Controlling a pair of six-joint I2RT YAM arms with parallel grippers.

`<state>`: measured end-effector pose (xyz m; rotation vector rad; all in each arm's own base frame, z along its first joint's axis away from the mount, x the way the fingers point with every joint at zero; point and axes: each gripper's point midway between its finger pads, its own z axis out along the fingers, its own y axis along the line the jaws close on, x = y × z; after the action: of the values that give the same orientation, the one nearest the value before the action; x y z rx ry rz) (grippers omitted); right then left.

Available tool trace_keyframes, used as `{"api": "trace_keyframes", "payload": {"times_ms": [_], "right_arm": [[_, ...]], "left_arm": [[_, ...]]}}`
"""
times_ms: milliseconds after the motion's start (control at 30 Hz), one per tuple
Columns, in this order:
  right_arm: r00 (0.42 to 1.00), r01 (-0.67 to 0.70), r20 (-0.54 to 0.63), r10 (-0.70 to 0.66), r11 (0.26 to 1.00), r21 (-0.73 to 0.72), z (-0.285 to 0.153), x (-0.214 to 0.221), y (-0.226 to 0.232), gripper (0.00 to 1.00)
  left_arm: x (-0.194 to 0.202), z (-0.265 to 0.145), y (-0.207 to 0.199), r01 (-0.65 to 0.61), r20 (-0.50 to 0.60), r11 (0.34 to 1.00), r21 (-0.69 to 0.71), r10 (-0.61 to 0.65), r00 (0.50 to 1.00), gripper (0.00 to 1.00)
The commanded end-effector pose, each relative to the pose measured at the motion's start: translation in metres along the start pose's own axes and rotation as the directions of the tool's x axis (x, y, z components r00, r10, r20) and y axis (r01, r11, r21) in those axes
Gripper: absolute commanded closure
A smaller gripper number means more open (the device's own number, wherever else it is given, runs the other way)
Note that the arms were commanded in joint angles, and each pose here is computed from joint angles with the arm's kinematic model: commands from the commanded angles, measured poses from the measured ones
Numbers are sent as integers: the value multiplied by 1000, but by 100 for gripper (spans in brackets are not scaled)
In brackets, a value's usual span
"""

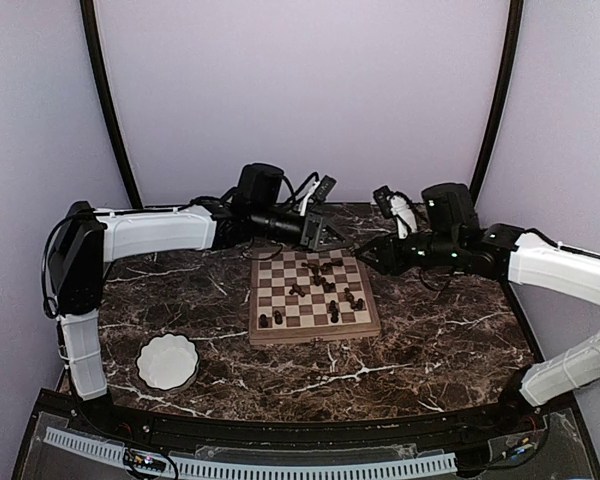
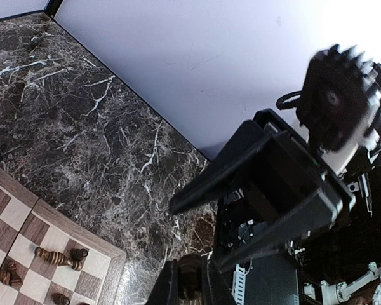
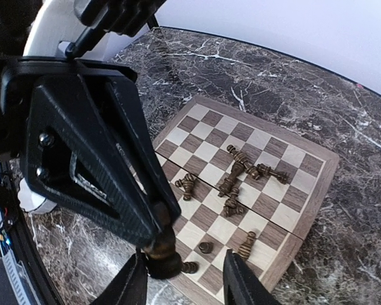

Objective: Set up the chess pieces on the board
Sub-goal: Pass from the right arm to the left, then place the knight at b8.

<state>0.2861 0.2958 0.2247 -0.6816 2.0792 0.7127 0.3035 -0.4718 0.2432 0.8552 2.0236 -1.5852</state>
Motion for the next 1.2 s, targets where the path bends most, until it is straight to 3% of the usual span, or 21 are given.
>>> {"api": "trace_keyframes", "payload": {"times_ms": [0,100,167,300,567,967,1167], "right_arm": [[989,-118,90,115,993,26,-48,0,-24,49],[960,-228,186,207,968,101,-81,7,-51,33],[942,-299,210,261,937,182,-91,19,-73,28],[923,-382,170,346,880,283,-90,37,-98,28],[922,-386,94,376,869,310,-68,41,-106,29],[919,-393,84,386,873,289,-56,44,-106,29],[920,-390,78,384,875,287,-55,44,-106,29]], "left_arm": [[-3,4,-12,-126,-24,991,-45,125,992,100],[16,13,-10,-183,-107,977,-105,172,979,100],[28,19,-7,-233,-157,962,-143,210,965,100],[53,30,4,-342,-266,915,-213,283,922,100],[70,44,25,-503,-402,798,-333,362,841,100],[97,49,53,-512,-488,764,-392,299,820,100],[105,55,57,-497,-494,778,-384,281,823,98]]}}
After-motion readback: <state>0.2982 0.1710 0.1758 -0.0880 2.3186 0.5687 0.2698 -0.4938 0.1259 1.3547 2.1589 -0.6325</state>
